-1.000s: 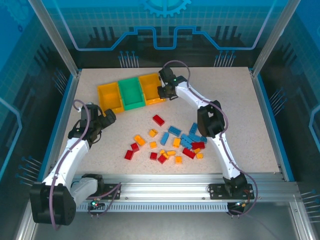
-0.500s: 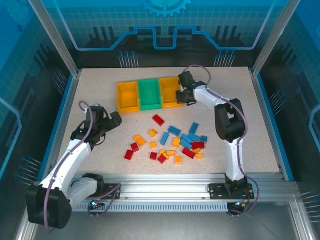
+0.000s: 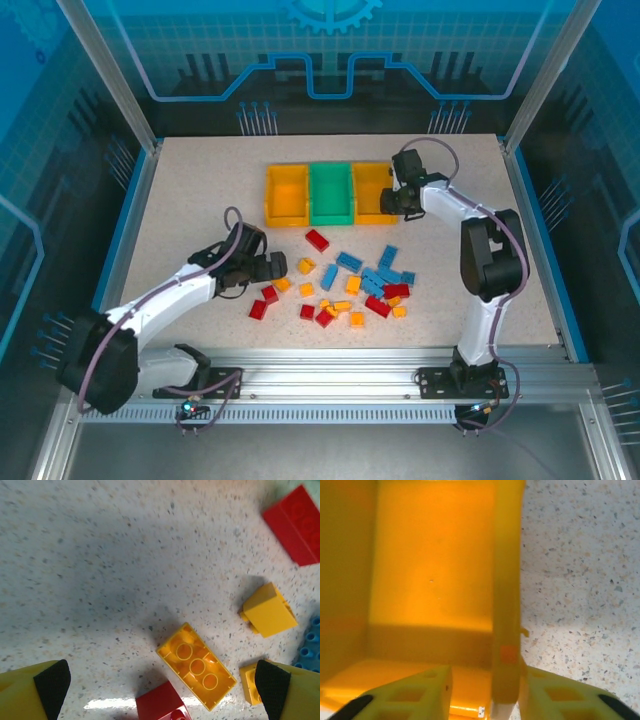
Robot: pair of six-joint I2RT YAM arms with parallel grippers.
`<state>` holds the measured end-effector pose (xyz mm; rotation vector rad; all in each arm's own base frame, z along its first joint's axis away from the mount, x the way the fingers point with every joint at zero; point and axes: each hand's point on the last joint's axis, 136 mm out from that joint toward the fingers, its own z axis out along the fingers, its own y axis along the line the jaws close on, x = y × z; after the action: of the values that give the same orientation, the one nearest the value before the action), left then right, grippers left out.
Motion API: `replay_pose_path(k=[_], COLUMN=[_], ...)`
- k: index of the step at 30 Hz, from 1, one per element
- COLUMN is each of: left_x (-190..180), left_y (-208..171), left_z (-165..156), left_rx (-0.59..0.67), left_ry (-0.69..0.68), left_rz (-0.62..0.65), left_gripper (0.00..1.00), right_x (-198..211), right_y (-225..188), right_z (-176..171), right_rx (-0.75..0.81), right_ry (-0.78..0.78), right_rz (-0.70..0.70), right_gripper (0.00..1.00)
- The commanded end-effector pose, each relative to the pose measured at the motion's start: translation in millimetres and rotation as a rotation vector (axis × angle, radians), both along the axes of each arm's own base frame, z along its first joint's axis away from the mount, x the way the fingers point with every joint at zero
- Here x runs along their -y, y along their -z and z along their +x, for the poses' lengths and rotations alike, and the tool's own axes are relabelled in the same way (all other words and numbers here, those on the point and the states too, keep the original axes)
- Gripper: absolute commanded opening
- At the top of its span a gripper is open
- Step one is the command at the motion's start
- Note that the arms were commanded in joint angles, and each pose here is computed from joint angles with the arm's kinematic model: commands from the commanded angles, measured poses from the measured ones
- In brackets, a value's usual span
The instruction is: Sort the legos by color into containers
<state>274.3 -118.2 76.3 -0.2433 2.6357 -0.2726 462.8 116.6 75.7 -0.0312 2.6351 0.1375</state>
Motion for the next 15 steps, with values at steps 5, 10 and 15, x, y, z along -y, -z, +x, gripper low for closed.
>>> replay_pose_path(k=[5, 10, 15], left_x=[17.3, 24.2, 27.9], left_y=[5.2, 13.1, 20.8], left_z=[4.1, 3.6, -1.8], left_rx=[-0.096, -0.167, -0.257], left_ry=[-0.040, -0.133, -0.205], left_rz=[-0.048, -0.099, -0.098], left_gripper=[0.99, 0.98, 0.97], right_x=[-6.1, -2.0, 14.9], right_y=[-33.5, -41.3, -40.7], right_z=[-10.8, -22.0, -31.1], right_rx=[0.058, 0.064, 0.046], right_ry=[-0.010, 0.017, 0.055], right_rz=[0.076, 0.086, 0.044], right_gripper=[0.65, 0.68, 0.70])
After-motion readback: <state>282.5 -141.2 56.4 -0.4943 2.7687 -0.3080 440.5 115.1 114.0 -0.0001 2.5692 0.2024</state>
